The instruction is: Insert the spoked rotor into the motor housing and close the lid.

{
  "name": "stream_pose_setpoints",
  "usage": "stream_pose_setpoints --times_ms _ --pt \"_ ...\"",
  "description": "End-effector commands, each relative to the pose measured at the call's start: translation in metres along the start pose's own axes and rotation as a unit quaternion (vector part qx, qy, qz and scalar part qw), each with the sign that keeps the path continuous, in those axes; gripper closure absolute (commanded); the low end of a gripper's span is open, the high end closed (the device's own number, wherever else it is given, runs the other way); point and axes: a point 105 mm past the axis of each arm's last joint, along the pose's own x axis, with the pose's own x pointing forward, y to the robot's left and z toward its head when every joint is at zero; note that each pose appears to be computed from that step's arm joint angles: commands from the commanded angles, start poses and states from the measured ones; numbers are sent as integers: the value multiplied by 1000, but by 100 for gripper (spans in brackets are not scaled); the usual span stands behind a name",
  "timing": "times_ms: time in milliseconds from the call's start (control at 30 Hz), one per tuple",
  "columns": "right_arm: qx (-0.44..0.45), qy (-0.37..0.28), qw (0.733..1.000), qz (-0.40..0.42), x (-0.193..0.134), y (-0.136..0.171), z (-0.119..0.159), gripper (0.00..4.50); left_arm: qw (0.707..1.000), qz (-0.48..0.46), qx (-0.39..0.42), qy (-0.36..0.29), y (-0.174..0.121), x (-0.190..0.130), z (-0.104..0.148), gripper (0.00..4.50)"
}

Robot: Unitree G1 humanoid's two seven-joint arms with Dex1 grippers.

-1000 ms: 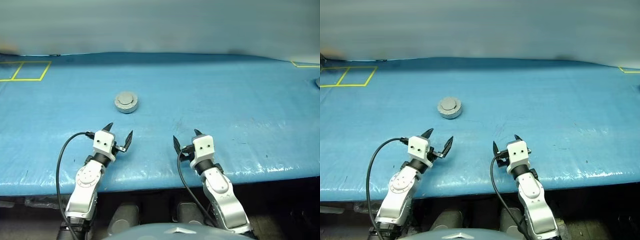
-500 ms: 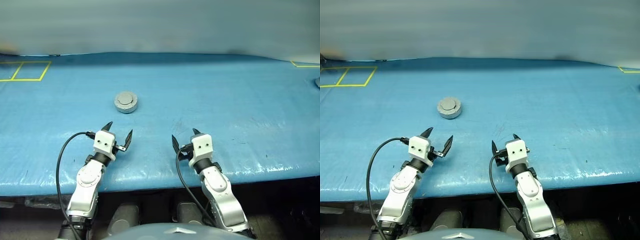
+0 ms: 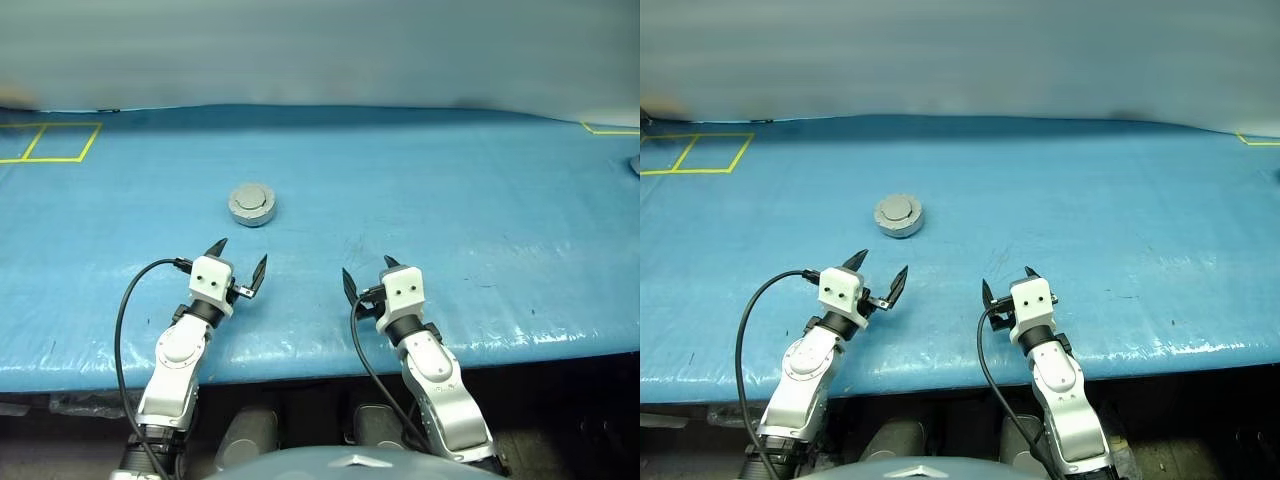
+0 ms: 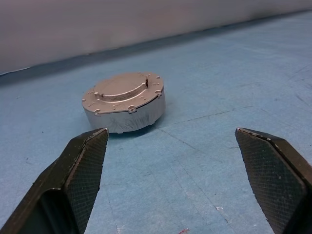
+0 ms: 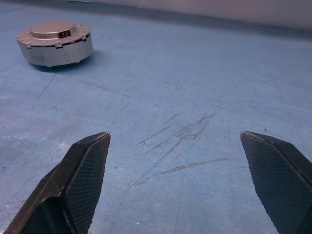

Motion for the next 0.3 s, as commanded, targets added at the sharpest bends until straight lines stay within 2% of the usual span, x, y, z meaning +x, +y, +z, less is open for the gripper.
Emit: stream_pose_setpoints --times_ms 33,300 --pt "0 -24 1000 4 0 1 10 0 1000 3 7 -17 2 3 8 3" --pt "0 -19 1000 11 0 2 9 0 1000 6 4 -15 2 3 7 3"
